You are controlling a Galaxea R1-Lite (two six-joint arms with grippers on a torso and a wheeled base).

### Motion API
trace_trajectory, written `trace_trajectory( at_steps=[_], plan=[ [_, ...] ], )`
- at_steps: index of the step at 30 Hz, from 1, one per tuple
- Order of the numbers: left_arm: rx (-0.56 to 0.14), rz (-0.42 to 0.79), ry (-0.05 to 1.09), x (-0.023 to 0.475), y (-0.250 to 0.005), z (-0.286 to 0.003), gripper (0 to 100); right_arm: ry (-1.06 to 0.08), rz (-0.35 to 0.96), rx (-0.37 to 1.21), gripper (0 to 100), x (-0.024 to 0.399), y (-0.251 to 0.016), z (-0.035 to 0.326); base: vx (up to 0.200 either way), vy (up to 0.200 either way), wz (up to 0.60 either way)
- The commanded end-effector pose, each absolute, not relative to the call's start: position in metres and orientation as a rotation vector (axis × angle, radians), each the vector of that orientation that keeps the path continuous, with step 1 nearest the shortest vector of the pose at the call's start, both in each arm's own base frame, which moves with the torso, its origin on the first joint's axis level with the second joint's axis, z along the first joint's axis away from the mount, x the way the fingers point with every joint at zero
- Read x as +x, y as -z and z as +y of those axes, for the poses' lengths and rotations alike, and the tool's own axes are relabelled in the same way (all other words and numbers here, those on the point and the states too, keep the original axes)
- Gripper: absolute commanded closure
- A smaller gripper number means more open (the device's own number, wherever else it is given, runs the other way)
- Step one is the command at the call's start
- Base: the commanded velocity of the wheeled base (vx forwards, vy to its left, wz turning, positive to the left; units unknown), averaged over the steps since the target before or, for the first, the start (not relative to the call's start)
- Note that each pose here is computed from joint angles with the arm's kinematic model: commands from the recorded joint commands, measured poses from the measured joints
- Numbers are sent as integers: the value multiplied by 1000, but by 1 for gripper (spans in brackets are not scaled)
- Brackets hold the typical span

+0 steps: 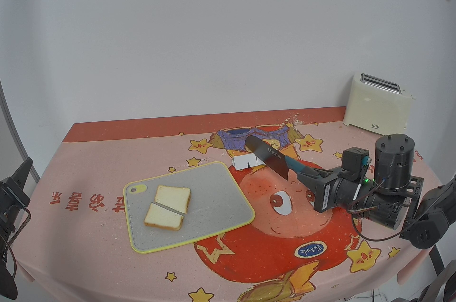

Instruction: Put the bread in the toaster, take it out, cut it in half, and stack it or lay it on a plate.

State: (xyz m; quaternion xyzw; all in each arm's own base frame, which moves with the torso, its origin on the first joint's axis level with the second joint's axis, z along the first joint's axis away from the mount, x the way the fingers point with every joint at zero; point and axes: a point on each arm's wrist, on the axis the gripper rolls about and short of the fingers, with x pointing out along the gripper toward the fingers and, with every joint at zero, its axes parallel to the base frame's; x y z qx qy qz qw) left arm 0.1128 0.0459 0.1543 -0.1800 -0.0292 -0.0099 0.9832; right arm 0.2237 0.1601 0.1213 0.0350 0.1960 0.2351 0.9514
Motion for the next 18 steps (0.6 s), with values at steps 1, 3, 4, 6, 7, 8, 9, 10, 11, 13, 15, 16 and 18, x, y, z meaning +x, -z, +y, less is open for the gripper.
trace_trajectory(
  at_steps=[1, 3, 4, 6, 7, 8, 9, 10, 11, 13, 15, 16, 18],
  plan=[
    [-368, -48, 19, 110, -151, 44, 100, -475, 397, 72, 100, 224, -122, 160, 0, 0, 0],
    [-367, -50, 18, 110, -151, 44, 100, -474, 394, 74, 100, 224, -122, 159, 0, 0, 0],
    [-368, -48, 17, 110, -151, 45, 100, -474, 392, 74, 100, 225, -123, 159, 0, 0, 0],
    [-367, -49, 19, 110, -151, 44, 100, -474, 390, 75, 100, 224, -124, 159, 0, 0, 0],
    [-368, -48, 19, 110, -151, 44, 100, -476, 390, 75, 100, 224, -124, 159, 0, 0, 0],
    [-368, -48, 19, 110, -151, 44, 100, -479, 390, 75, 100, 223, -124, 160, 0, 0, 0],
    [-367, -49, 19, 110, -151, 44, 100, -482, 391, 73, 100, 223, -123, 161, 0, 0, 0],
    [-367, -51, 20, 109, -151, 44, 100, -481, 391, 74, 100, 222, -124, 161, 0, 0, 0],
    [-367, -51, 20, 109, -151, 44, 100, -481, 392, 72, 100, 222, -123, 162, 0, 0, 0],
    [-367, -51, 20, 109, -151, 44, 100, -470, 393, 77, 100, 221, -124, 163, 0, 0, 0],
    [-367, -49, 19, 110, -151, 44, 100, -461, 394, 99, 100, 217, -124, 170, 0, 0, 0],
    [-369, -47, 19, 110, -151, 44, 100, -455, 395, 110, 100, 214, -125, 175, 0, 0, 0],
    [-372, -42, 16, 110, -150, 44, 100, -443, 397, 114, 100, 212, -126, 177, 0, 0, 0]
  ],
)
